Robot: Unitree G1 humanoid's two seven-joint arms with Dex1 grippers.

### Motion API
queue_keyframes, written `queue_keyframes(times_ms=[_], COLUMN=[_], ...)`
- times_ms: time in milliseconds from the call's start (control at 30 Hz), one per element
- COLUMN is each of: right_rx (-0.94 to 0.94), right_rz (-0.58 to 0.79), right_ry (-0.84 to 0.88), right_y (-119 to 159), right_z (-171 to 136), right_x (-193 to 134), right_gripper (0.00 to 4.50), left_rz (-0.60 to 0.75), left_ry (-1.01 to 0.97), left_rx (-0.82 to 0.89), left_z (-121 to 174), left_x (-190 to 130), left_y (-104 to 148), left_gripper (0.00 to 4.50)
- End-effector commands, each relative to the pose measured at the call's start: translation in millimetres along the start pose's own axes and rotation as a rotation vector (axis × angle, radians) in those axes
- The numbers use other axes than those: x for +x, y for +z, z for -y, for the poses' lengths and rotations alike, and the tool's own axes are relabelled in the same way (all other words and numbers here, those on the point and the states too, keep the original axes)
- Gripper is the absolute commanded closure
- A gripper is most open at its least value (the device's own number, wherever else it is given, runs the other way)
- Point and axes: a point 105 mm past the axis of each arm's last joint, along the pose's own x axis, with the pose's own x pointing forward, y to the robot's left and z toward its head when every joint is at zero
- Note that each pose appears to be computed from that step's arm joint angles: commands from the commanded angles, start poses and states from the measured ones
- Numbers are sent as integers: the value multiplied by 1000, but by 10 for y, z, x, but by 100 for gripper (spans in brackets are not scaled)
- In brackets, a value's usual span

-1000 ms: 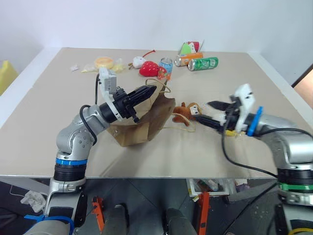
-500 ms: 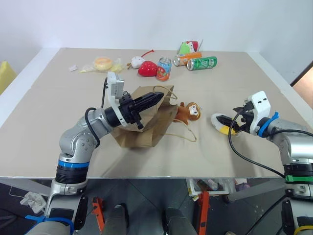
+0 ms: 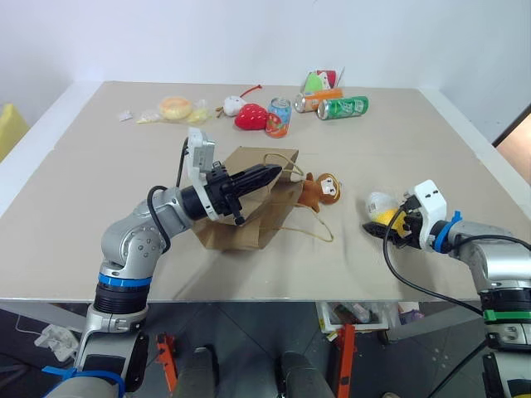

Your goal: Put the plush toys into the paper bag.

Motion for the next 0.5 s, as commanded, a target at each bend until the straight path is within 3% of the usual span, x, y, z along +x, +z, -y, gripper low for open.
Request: queue_keyframes(times_ms=[33,200,333,500], right_rx=[-45,-64,-49,-235], right_rz=[66,118,209,322], right_ry=[4,25,64,273], right_y=[202,349,586,969], right_z=[0,-35,-115,-552], right_x=[-51,-101,-159,-367], right_gripper=[222,430,440,440], left_rz=[22,23,25,44], left_ry=[-47,-48,-43,-28], left_rx=[39,37,28,-23], left_z=[114,123,102,6], left_x=[33,36,20,-65], left_y=[108,104,110,230], left_gripper=[450,450,450,450])
